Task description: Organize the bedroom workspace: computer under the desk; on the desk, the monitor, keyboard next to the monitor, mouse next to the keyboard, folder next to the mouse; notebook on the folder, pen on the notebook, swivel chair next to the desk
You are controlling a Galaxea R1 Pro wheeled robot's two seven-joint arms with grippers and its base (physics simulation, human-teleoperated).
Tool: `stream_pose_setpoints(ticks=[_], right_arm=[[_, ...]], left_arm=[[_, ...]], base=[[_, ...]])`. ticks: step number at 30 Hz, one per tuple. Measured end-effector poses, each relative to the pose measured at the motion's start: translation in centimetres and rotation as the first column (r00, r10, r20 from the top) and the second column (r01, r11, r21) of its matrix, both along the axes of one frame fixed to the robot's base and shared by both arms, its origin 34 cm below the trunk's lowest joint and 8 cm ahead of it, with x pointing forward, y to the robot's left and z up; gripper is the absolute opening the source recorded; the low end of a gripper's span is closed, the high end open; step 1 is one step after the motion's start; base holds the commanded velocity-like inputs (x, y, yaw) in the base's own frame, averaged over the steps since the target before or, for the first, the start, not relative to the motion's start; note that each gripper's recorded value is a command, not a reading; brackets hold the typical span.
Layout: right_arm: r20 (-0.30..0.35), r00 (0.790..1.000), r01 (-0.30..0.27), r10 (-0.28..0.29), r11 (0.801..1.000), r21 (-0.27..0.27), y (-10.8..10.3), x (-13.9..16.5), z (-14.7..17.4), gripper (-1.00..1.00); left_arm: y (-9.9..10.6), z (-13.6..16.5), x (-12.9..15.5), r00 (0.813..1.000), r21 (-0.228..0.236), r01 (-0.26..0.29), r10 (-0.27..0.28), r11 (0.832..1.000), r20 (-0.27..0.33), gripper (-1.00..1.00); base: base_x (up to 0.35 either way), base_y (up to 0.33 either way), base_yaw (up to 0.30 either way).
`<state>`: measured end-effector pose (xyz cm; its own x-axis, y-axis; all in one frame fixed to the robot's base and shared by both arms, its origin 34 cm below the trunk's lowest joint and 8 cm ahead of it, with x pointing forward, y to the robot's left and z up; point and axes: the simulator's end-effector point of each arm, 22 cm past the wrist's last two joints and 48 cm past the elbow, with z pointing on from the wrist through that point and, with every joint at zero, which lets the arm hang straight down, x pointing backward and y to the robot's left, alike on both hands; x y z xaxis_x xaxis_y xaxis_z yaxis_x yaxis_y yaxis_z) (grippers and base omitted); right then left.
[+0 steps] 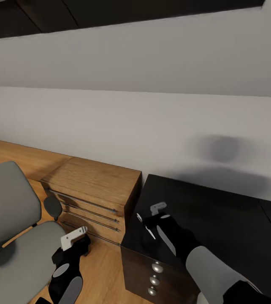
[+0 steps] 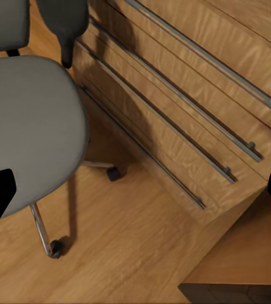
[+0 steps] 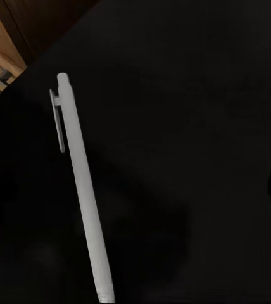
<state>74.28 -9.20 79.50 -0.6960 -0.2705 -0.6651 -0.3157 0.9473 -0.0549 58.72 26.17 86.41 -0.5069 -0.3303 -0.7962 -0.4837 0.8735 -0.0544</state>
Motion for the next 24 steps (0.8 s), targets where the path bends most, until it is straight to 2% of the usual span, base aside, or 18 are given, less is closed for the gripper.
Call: stream_pose_setpoints(ticks=[8,24], right_arm=[[-0.062,0.998,-0.009,0.007,0.999,-0.041,-0.8,-1.8,-2.6,1.00],[-0.068,0.998,-0.020,0.016,0.998,-0.058,-1.0,-1.9,-4.3,1.00]], left_arm=[[-0.3,0.2,0.1,1.000,-0.005,0.002,-0.002,1.000,0.005,1.00],[-0.4,-1.1,0.2,1.000,-0.006,0.006,-0.005,1.000,0.006,1.00]], base=[[0.000,0.000,0.001],[0.000,0.000,0.000]])
